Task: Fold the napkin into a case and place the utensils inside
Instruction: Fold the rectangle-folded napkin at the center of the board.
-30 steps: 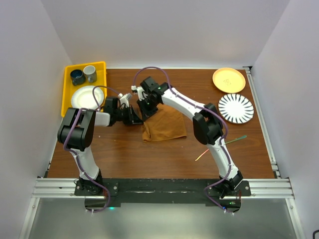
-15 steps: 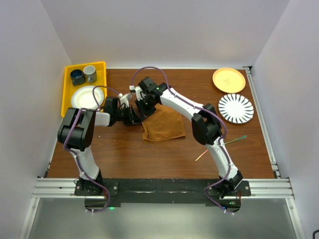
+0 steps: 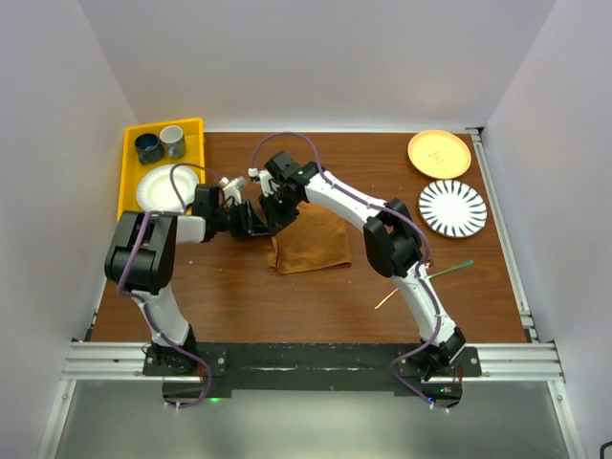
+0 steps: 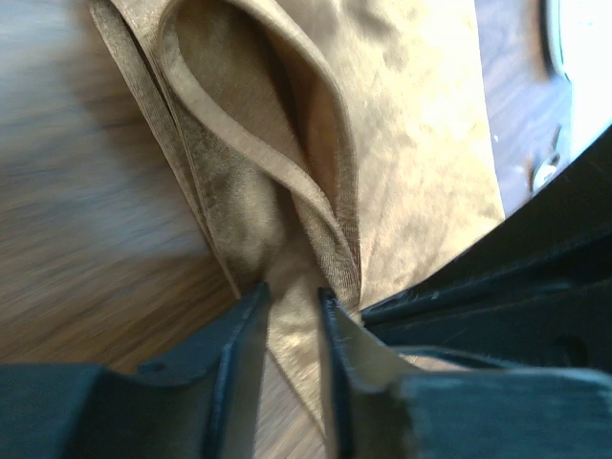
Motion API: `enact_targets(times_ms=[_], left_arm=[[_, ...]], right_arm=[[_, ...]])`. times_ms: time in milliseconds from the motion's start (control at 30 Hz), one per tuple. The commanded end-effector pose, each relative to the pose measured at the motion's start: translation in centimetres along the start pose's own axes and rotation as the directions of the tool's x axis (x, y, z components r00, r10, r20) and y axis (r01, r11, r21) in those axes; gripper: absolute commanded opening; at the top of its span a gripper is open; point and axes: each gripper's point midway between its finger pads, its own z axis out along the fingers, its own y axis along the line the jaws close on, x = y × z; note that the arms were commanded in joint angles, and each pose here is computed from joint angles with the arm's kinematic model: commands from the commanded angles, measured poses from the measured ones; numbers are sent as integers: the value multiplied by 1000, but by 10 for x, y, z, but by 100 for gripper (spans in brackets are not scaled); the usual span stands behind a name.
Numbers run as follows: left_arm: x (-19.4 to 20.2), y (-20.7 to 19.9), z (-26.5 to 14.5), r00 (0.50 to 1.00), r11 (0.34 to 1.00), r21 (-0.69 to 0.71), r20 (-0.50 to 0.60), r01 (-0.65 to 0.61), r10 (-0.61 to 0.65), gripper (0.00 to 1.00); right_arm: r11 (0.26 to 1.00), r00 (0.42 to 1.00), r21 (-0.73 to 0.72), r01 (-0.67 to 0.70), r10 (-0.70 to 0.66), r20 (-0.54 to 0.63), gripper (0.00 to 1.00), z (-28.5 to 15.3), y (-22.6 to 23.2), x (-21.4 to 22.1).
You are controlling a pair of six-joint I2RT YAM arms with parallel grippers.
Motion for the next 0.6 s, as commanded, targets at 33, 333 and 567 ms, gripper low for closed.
enact_targets(times_ms=[33, 333, 567], left_arm=[[4, 18, -37, 1000, 998, -60, 24, -5, 6, 43], [-6, 7, -87, 988, 990, -58, 77, -128, 132, 65], [-48, 1, -115, 906, 911, -149, 129, -385, 404, 63]], right_arm=[[995, 994, -70, 65, -59, 88, 36, -32, 26, -26], [993, 987, 59, 103, -109, 114, 60, -63, -11, -30], [974, 988, 179, 143, -130, -83, 48, -42, -52, 32]])
